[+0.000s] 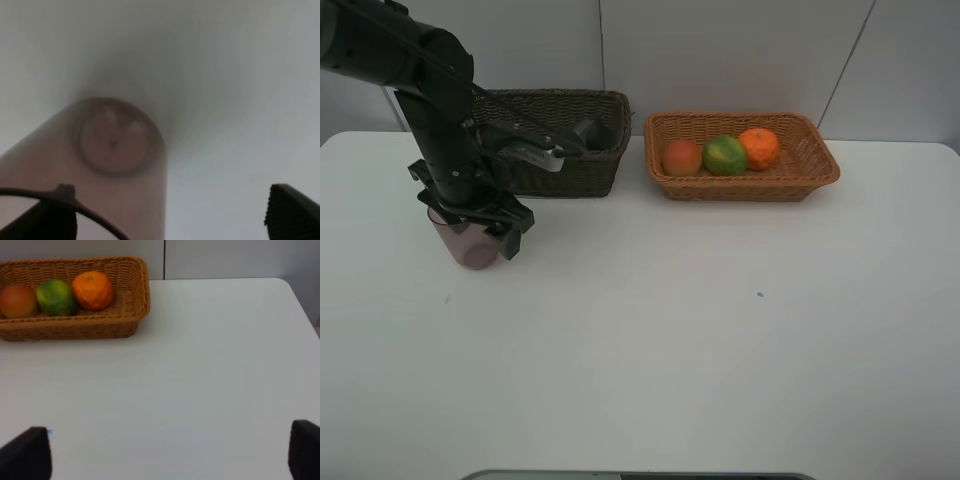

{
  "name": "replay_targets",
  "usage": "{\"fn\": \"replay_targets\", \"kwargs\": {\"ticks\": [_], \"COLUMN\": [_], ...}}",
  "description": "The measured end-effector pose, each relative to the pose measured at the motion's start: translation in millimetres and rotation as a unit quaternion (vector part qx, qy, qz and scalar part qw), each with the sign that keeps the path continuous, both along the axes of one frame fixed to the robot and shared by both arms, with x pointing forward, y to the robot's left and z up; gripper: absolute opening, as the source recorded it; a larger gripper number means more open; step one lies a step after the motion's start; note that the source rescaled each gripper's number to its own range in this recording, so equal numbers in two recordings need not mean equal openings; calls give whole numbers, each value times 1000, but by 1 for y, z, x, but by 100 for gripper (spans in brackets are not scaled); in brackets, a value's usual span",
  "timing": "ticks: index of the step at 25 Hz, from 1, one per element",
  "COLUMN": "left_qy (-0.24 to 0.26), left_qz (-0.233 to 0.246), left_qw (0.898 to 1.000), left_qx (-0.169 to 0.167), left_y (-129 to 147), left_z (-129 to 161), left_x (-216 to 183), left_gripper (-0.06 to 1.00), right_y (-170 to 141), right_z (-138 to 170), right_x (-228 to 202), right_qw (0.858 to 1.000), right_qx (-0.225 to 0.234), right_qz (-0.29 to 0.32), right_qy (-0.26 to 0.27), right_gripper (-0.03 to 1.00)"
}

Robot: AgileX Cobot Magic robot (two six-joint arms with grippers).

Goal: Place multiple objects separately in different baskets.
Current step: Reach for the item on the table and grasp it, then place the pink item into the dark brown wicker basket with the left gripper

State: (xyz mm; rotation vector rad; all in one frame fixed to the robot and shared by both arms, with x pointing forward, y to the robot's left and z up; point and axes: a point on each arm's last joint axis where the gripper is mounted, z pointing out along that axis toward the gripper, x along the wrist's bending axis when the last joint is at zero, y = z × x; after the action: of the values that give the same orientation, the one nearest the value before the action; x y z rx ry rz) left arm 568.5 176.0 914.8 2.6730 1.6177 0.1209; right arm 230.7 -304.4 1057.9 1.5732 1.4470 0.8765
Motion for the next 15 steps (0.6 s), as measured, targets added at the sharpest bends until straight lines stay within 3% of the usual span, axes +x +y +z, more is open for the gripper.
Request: {"fn": "replay_targets", "kwargs": {"ticks": [2, 7, 8, 10, 15], "left_qy": [-1, -1, -1, -1, -1], "left_qz": [0, 11, 14, 18, 22], "left_qw": [1000, 1000, 1000, 1000, 1000], "left_qx": [0, -1, -1, -1, -2], "left_y": [0, 0, 0, 0, 0], "left_z": [0, 0, 0, 0, 0], "left_x": [0, 0, 0, 0, 0], "left_gripper": [77, 15, 7, 0, 0], "right_y": [0, 0, 0, 0, 0], "right_z": [0, 0, 0, 0, 0], "right_x": [0, 0, 0, 0, 0], "right_qw": [1000, 1000, 1000, 1000, 1000], "right_qx": [0, 0, 0, 0, 0], "right_qz": [0, 0, 0, 0, 0], "right_qy": [0, 0, 0, 0, 0], "right_gripper": [100, 100, 100, 100, 100]}}
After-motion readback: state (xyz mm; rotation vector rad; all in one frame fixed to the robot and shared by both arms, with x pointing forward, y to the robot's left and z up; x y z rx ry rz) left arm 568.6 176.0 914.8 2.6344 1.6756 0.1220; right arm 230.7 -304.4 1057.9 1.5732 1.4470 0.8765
